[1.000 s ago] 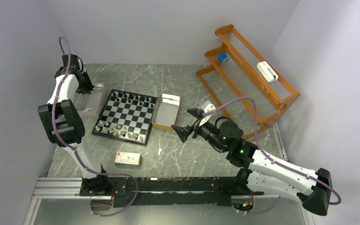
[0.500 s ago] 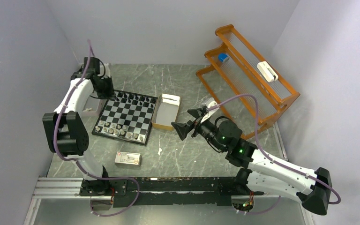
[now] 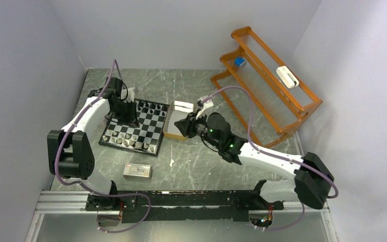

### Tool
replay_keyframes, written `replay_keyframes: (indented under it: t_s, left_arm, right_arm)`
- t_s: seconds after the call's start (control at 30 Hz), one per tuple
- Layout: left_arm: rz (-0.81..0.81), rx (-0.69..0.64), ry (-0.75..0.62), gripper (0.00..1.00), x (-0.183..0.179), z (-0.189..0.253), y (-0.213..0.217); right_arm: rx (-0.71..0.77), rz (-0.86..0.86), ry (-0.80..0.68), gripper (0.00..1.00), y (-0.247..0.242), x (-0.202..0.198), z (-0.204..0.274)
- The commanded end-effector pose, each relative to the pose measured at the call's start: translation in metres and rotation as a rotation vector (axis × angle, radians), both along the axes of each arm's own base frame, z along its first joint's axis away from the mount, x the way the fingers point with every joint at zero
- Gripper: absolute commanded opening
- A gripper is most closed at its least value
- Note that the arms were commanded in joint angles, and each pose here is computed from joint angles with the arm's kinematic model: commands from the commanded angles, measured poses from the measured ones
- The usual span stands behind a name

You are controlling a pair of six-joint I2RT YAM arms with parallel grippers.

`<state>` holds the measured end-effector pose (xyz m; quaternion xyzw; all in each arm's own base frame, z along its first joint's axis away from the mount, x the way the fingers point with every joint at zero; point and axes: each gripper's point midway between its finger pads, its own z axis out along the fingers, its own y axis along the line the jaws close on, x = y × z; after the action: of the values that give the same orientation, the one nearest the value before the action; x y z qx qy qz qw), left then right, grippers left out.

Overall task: Set up the chess pieces on the board
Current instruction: Place the chess piece on the chessboard.

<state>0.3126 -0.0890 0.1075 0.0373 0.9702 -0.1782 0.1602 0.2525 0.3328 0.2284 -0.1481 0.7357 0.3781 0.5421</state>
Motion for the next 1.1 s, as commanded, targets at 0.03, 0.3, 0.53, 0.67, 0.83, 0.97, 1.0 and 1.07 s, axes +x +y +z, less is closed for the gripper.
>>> replay_keyframes:
  t_s: [0.03,0.3,0.53,0.67,0.83,0.97,1.0,1.07]
  left_arm:
    - [-0.053,-0.077,-0.009,0.13,-0.018,0.009,-0.017]
    - [-0.050,-0.091,0.033,0.14,-0.031,-0.002,-0.021]
    - [-0.051,-0.072,0.074,0.13,-0.040,-0.016,-0.018]
    - [-0.049,-0.077,0.080,0.12,-0.039,-0.018,-0.019]
    - [-0.054,-0.080,0.080,0.12,-0.036,-0.017,-0.020]
    - [-0.062,-0.108,0.078,0.12,-0.035,-0.015,-0.025]
    - [-0.063,-0.115,0.077,0.12,-0.034,-0.014,-0.026]
    - [-0.061,-0.115,0.075,0.12,-0.032,-0.014,-0.026]
  right_arm:
    - [0.141,0.106,0.040,0.20,0.035,0.008,0.013]
    - [0.090,0.236,0.139,0.00,0.089,0.022,-0.032]
    - [0.048,0.304,0.204,0.00,0.132,0.030,-0.068]
    - [0.018,0.320,0.229,0.00,0.150,0.034,-0.086]
    - [-0.010,0.323,0.255,0.00,0.160,0.039,-0.108]
    - [-0.020,0.330,0.268,0.00,0.165,0.040,-0.118]
    - [-0.022,0.334,0.270,0.00,0.166,0.040,-0.120]
    - [-0.026,0.343,0.279,0.00,0.168,0.040,-0.124]
